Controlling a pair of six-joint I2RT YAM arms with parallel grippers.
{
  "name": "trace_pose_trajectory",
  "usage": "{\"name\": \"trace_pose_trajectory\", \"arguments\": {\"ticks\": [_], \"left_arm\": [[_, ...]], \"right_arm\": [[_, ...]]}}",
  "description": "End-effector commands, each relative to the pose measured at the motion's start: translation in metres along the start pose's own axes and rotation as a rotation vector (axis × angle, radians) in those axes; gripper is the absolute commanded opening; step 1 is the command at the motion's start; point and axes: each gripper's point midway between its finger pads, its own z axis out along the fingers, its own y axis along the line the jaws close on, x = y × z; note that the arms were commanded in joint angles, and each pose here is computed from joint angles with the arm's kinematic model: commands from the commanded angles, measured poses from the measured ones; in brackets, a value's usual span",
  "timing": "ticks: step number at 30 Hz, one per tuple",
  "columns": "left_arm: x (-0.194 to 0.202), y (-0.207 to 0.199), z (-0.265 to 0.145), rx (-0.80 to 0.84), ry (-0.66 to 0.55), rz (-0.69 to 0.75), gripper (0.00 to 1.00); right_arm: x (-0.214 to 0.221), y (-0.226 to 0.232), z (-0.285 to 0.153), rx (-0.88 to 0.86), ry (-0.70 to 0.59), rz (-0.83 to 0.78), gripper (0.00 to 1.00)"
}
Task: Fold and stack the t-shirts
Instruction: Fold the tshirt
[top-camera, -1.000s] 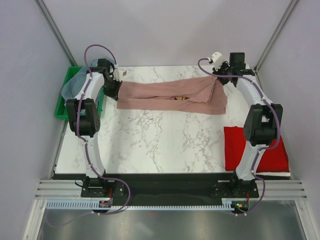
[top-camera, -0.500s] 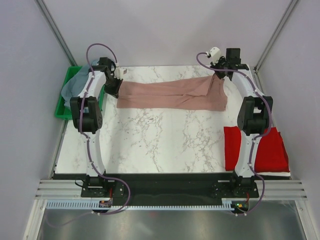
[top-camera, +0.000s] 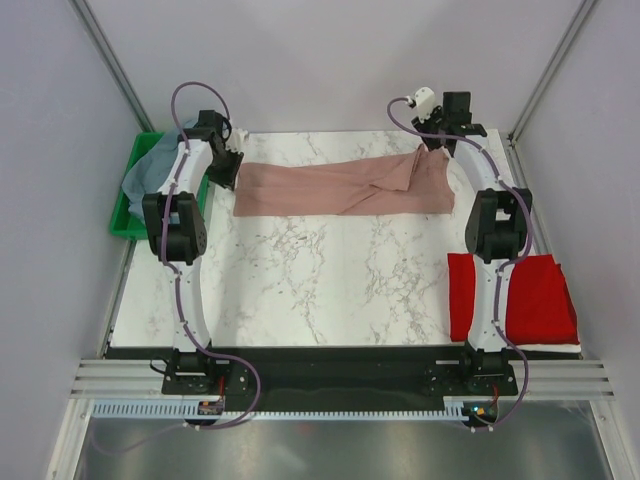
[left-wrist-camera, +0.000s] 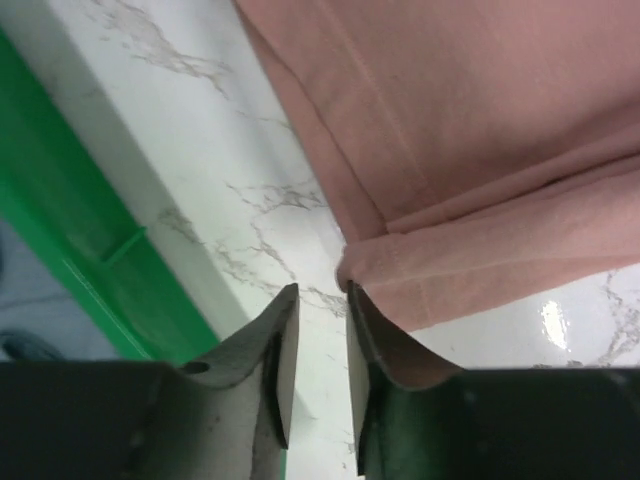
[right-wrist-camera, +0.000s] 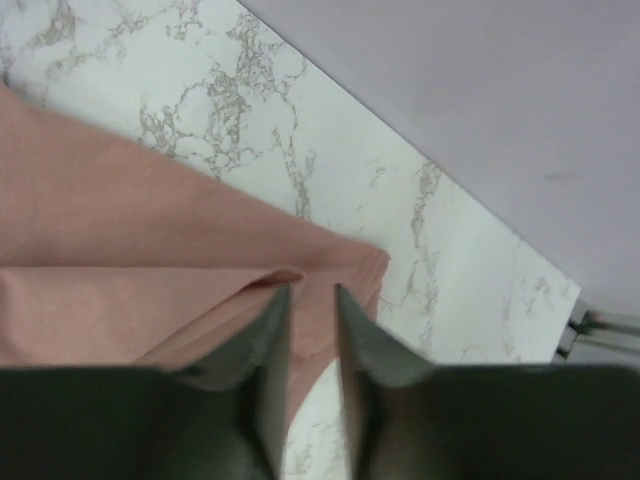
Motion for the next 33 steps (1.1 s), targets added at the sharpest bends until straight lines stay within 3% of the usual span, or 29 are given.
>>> {"name": "trace_pose_trajectory", "arguments": {"ticks": [1, 3, 6, 15, 33], "left_arm": [[-0.044, 0.024, -0.033, -0.127, -0.148, -0.039, 0.35], [-0.058, 0.021, -0.051, -0.145, -0.198, -0.036, 0.37], [-0.066, 0.006, -0.058, -0.137, -0.217, -0.009, 0.37], [-0.018, -0.073, -0.01, 0.081, -0.05, 0.151, 0.29], [0.008, -0.069, 0.045, 0.059, 0.08, 0.121, 0.27]], "right_arm": [[-0.046, -0.022, -0.019, 0.121, -0.087, 0.037, 0.41], [-0.059, -0.03, -0.035, 0.16, -0.115, 0.076, 0.47], [-0.072, -0.028, -0.058, 0.147, -0.148, 0.097, 0.48], [0.0, 0.066, -0.06, -0.167, 0.007, 0.087, 0.5], [0.041, 0.108, -0.011, -0.329, 0.119, 0.155, 0.56]]}}
